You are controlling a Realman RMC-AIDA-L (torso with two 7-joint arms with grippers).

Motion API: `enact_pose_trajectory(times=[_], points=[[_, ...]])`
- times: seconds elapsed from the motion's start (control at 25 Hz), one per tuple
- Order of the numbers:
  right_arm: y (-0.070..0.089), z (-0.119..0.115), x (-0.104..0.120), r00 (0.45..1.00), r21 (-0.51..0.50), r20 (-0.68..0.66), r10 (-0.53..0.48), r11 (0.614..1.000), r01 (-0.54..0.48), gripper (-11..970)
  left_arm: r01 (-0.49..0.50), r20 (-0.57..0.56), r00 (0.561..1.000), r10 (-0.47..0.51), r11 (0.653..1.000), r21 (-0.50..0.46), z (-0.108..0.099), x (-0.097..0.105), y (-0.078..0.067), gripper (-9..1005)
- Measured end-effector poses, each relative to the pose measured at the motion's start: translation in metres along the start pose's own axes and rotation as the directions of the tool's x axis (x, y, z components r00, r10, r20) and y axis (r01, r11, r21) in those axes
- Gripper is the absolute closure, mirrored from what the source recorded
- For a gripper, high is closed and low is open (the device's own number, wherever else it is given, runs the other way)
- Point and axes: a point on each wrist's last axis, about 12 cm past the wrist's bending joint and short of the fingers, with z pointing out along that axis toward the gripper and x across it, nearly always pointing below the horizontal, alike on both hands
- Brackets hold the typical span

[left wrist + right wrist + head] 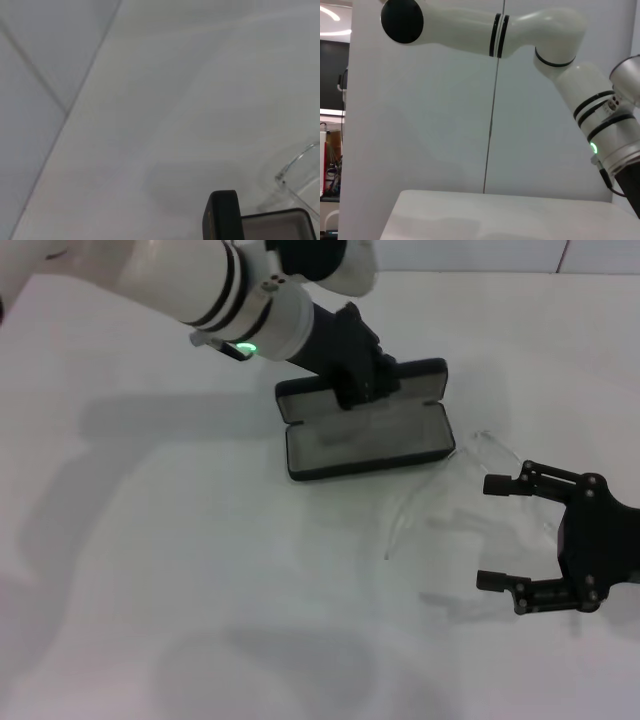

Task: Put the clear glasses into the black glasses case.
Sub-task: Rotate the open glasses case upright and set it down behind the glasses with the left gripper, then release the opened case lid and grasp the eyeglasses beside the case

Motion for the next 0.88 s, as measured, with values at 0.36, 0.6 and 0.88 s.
enact_pose_trajectory(times=[0.36,0.6,0.88], points=[[0.004,-0.003,0.003,1.0,0.014,-0.004,0.017,1.0,-0.017,76,0.025,-0.007,1.0,-0.025,1.0,0.003,0.002,0.001,-0.004,696],[0.0,-0.011,0.002,1.0,0.086,0.016,0.022,0.996,-0.023,77,0.095,0.128,0.987,-0.093,0.995,-0.016,-0.008,-0.004,-0.006,679],[-0.027,-0.01,-0.029,0.994,0.11,-0.011,0.111,0.988,-0.109,83,0.233,0.459,0.859,-0.228,0.971,0.045,-0.033,0.016,-0.025,432]])
